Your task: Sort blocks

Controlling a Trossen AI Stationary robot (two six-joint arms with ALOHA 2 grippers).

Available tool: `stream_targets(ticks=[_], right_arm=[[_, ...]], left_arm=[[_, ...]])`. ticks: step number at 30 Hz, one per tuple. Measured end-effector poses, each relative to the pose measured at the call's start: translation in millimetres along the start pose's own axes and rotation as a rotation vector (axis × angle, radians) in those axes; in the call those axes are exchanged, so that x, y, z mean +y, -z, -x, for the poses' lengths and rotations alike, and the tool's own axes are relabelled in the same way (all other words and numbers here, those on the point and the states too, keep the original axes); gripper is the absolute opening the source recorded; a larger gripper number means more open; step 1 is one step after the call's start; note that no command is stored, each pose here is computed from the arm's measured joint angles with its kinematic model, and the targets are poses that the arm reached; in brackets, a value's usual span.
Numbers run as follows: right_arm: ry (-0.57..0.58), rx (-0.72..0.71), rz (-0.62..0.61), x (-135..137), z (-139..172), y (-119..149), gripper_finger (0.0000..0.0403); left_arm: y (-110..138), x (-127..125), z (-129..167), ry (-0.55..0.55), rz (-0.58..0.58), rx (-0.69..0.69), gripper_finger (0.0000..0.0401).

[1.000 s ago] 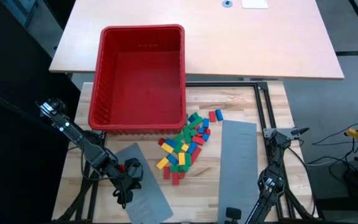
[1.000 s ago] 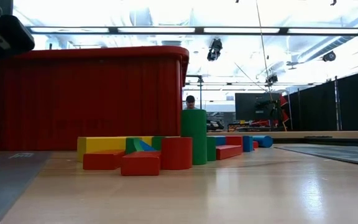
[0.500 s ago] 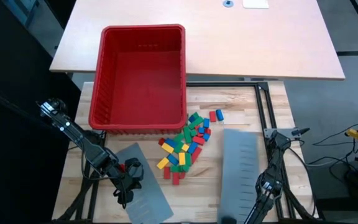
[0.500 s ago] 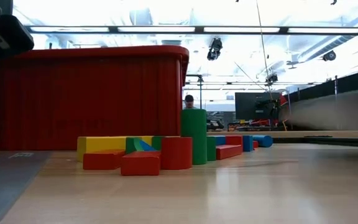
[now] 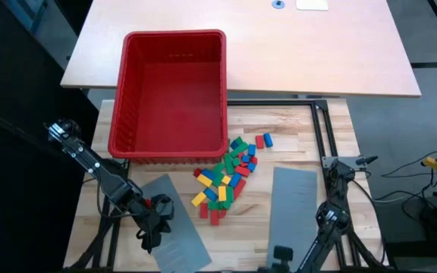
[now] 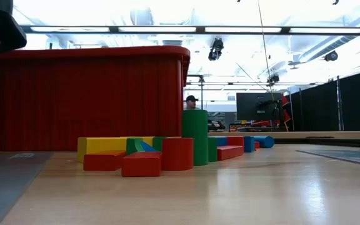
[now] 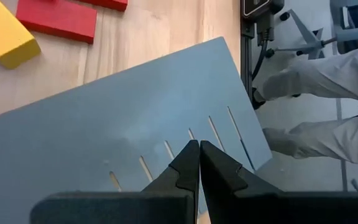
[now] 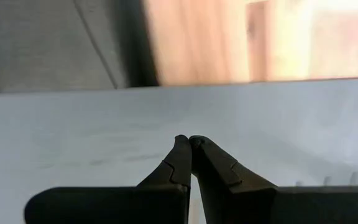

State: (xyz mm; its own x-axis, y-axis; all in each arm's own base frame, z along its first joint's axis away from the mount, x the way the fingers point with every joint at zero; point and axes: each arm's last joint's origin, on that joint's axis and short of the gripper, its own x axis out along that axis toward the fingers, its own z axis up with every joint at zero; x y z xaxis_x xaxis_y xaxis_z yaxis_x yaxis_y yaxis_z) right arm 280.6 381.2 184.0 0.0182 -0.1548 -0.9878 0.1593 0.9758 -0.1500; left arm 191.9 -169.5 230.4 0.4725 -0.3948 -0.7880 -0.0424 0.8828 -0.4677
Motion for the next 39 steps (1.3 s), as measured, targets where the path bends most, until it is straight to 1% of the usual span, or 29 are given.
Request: stream_targets(ticks=[5, 8, 10, 15, 18, 22, 25, 28, 32, 35, 39], right_arm=[[-0.002, 0.001, 0.004, -8.7, 14.9, 0.3, 0.0001], [-0.010, 0.001, -0.033, -13.6, 22.3, -1.1, 0.0001], [-0.029, 0.006, -0.082, -16.7, 28.2, -2.4, 0.0001], [-0.064, 0.071, -0.149, -17.5, 31.5, -1.2, 0.0000], [-0.071, 0.076, -0.196, -16.4, 35.0, 3.5, 0.0000], [-0.071, 0.053, -0.294, -15.5, 40.5, 9.8, 0.0000], [-0.071, -0.011, -0.373, -15.8, 49.3, 17.3, 0.0000], [-0.082, -0.056, -0.426, -15.0, 58.0, 27.3, 0.0000], [-0.075, -0.046, -0.441, -10.3, 56.7, 41.0, 0.0000], [-0.049, 0.004, -0.450, -6.3, 48.7, 53.2, 0.0000], [0.002, 0.096, -0.463, -0.4, 35.5, 76.0, 0.0000]], left_arm=[[0.0, -1.3, 0.7, 0.031, 0.043, 0.020, 0.0000], [-1.2, -2.8, 0.8, 0.047, 0.044, 0.009, 0.0000], [-2.9, -4.8, 0.9, 0.068, 0.043, -0.008, 0.0000], [-11.7, -15.4, 0.1, 0.174, 0.039, -0.098, 0.0000], [-17.6, -22.6, -4.4, 0.240, 0.027, -0.156, 0.0000], [-25.2, -29.0, -15.5, 0.288, -0.005, -0.234, 0.0000], [-32.6, -30.0, -31.4, 0.297, -0.032, -0.278, 0.0000], [-48.3, -34.2, -49.4, 0.256, -0.078, -0.287, 0.0000], [-83.7, -46.7, -73.0, 0.234, -0.185, -0.326, 0.0000], [-108.5, -52.6, -90.3, 0.205, -0.253, -0.323, 0.0000], [-133.2, -52.6, -105.9, 0.152, -0.281, -0.291, 0.0000]])
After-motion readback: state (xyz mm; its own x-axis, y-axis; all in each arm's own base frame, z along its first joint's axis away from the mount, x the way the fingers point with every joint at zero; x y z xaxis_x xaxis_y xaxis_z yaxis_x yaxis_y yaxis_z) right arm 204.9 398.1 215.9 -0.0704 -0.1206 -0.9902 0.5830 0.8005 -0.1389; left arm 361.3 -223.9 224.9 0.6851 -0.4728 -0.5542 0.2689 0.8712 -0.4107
